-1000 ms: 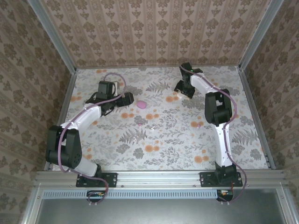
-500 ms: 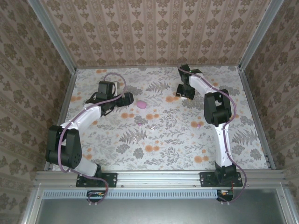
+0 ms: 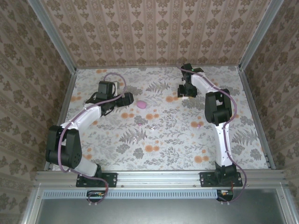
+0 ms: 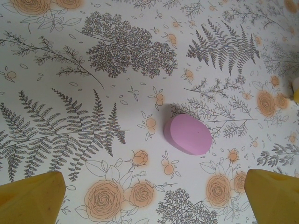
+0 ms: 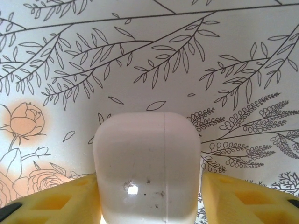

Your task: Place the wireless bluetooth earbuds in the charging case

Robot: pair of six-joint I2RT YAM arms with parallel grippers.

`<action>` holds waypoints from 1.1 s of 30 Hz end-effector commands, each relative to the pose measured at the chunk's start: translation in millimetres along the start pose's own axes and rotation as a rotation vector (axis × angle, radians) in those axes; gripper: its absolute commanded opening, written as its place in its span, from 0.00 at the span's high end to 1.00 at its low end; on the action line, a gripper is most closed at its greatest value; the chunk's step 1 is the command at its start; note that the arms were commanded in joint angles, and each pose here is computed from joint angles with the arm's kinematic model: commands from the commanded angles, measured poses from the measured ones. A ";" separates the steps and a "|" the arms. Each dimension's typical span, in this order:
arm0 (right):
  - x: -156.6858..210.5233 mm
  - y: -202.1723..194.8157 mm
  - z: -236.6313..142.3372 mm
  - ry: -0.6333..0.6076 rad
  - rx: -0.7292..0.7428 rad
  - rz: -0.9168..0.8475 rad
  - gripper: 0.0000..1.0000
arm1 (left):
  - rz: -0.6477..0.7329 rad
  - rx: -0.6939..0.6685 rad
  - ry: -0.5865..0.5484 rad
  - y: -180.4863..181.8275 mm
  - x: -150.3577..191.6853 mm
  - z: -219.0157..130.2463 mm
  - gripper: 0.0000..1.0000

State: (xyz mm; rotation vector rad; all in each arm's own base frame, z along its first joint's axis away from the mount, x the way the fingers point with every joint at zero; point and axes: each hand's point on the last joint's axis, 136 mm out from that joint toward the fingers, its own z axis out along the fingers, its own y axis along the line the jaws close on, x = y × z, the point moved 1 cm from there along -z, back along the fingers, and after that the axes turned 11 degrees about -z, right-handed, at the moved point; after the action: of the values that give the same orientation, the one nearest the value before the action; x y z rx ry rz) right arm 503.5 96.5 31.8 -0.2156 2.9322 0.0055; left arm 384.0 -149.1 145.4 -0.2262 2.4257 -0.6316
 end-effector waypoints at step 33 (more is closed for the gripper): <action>75.4 164.1 -228.9 -0.863 -0.164 -0.930 0.55 | 0.120 0.596 0.175 -156.8 13.0 -69.5 0.15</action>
State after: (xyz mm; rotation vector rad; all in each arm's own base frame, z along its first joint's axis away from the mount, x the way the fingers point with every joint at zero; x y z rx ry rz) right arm 371.2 230.9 219.3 -1.0871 1.9735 0.2025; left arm 349.6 -242.2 232.4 0.1183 2.3365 -1.1333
